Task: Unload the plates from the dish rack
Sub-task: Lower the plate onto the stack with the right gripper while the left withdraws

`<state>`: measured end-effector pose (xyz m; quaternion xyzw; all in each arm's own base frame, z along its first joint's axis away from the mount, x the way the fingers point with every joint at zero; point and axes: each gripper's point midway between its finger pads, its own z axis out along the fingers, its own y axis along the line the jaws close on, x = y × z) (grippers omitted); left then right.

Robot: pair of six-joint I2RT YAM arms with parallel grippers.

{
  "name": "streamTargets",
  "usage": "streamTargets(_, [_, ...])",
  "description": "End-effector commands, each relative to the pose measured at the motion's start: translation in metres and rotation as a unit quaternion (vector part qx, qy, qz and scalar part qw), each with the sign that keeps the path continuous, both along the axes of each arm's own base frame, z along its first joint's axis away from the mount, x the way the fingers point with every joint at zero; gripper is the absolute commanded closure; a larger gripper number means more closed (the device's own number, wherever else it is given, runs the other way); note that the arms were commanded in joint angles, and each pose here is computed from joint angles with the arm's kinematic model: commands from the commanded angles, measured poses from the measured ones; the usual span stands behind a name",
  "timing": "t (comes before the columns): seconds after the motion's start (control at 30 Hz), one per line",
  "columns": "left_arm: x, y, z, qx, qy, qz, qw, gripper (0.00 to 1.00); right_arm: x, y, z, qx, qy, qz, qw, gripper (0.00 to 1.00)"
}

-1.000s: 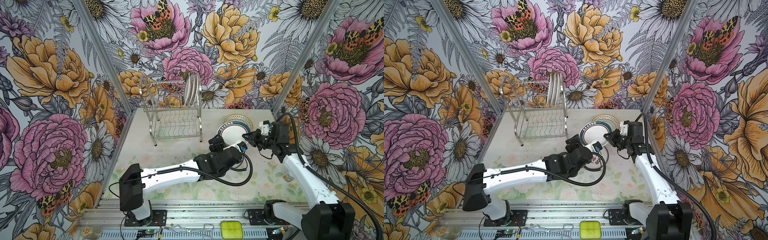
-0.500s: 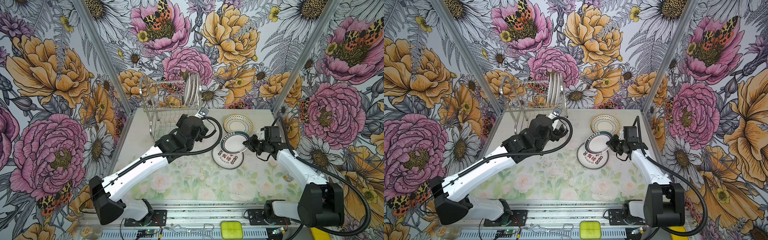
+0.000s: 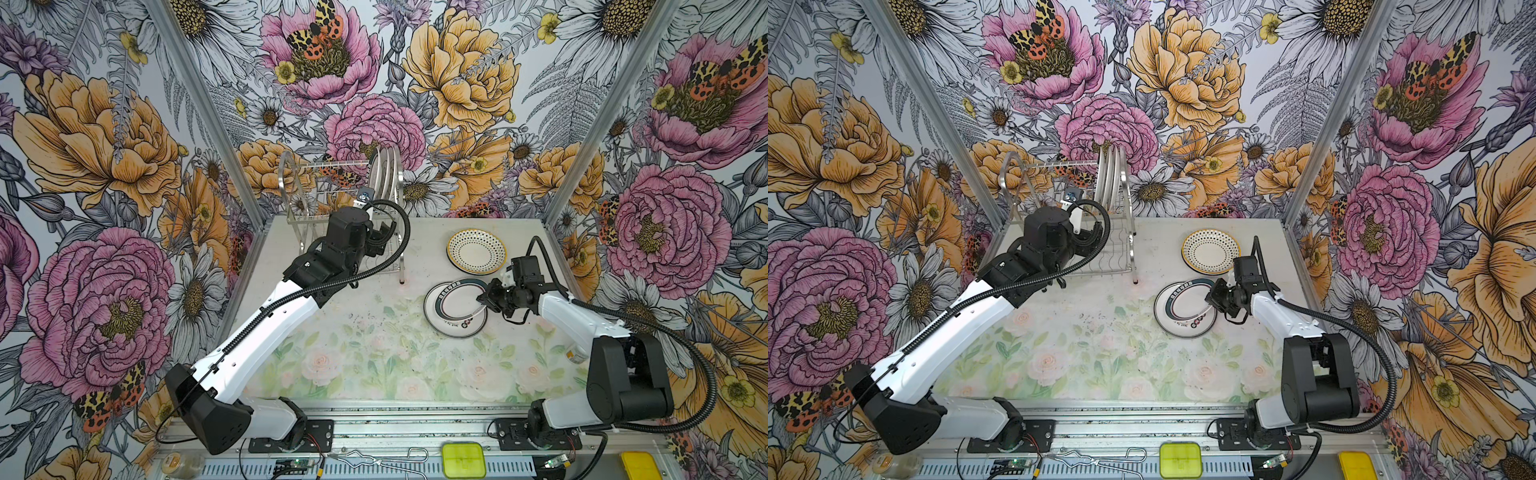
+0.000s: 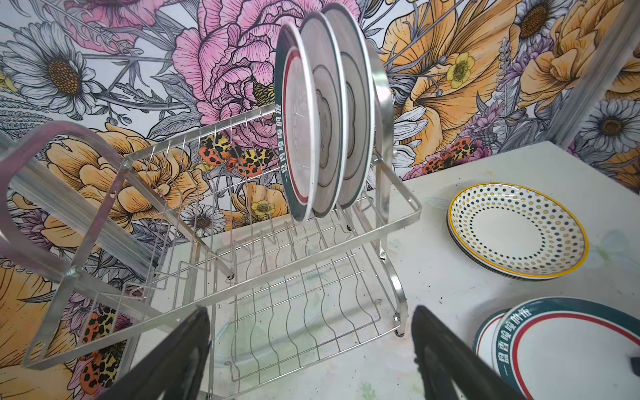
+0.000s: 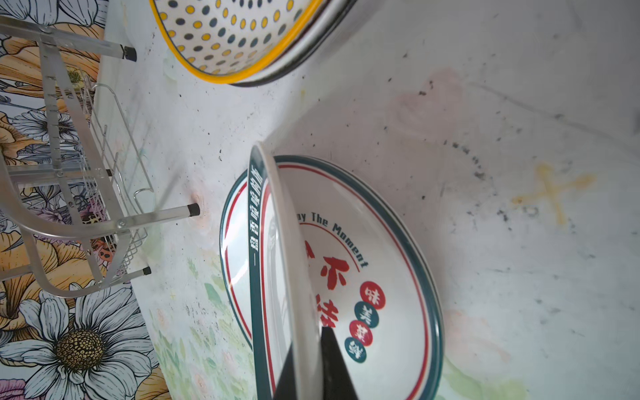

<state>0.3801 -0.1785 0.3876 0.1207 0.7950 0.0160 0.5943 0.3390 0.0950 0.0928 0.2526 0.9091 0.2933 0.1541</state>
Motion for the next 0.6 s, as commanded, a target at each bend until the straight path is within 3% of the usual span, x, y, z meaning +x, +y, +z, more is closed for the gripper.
streamTargets(0.0, [0.005,0.000,0.018,-0.048,-0.021,-0.012,0.999,0.09,0.020,0.003,0.010,-0.008,-0.031,0.006,0.999,1.00])
streamTargets(0.57, [0.018,0.013,0.019,-0.041,-0.037,0.004,0.998,0.08,0.017,0.003,0.001,-0.012,-0.013,-0.002,1.000,1.00])
